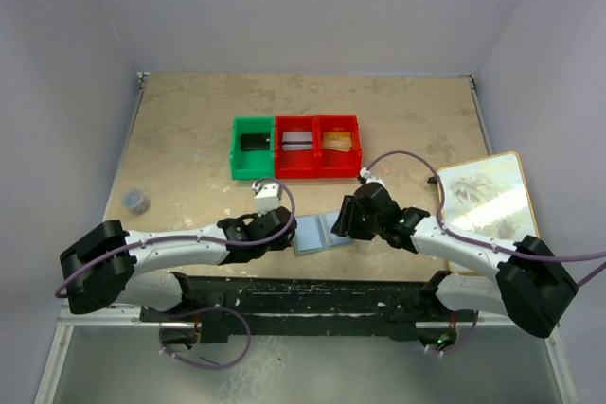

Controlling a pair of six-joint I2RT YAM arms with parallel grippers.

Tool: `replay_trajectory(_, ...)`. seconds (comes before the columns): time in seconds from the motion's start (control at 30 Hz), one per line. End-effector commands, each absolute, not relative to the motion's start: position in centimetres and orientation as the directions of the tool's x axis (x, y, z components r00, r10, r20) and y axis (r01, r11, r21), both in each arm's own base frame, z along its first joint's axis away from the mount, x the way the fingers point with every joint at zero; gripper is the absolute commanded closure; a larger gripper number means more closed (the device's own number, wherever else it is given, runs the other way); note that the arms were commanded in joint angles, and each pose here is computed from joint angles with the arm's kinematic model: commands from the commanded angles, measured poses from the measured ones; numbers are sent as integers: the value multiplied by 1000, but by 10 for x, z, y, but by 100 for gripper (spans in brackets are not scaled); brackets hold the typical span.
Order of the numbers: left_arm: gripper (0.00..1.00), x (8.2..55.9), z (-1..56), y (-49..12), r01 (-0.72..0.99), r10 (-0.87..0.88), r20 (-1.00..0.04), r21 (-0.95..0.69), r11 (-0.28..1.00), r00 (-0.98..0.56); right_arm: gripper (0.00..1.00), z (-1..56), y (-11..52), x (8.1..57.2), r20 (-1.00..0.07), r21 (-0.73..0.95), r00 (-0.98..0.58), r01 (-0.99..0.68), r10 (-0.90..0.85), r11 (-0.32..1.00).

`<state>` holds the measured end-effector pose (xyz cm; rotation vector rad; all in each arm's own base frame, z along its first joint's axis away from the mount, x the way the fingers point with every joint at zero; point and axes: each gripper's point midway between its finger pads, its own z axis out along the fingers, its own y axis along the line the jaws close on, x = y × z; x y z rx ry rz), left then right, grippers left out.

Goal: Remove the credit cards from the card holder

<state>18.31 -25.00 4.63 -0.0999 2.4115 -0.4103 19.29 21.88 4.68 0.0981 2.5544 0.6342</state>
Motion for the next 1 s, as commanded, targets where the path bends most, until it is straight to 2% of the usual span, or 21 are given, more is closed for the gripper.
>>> replay_trajectory(0.0, 100, 188, 57, -260, 46, -202, -630, -355, 934, -750, 51, 48, 222, 197, -475, 466, -861, -68, 185, 882)
replay_trajectory(0.53, 100, 188, 55, -260, 47, -195, -630, -346, 937, -752, 52, 31, 219, 197, -449, 413, -882, -58, 147, 909)
replay_trajectory(0.97, 100, 189, 52, -261, 46, -189, -628, -339, 940, -754, 53, 59, 247, 201, -473, 523, -870, -151, 138, 839)
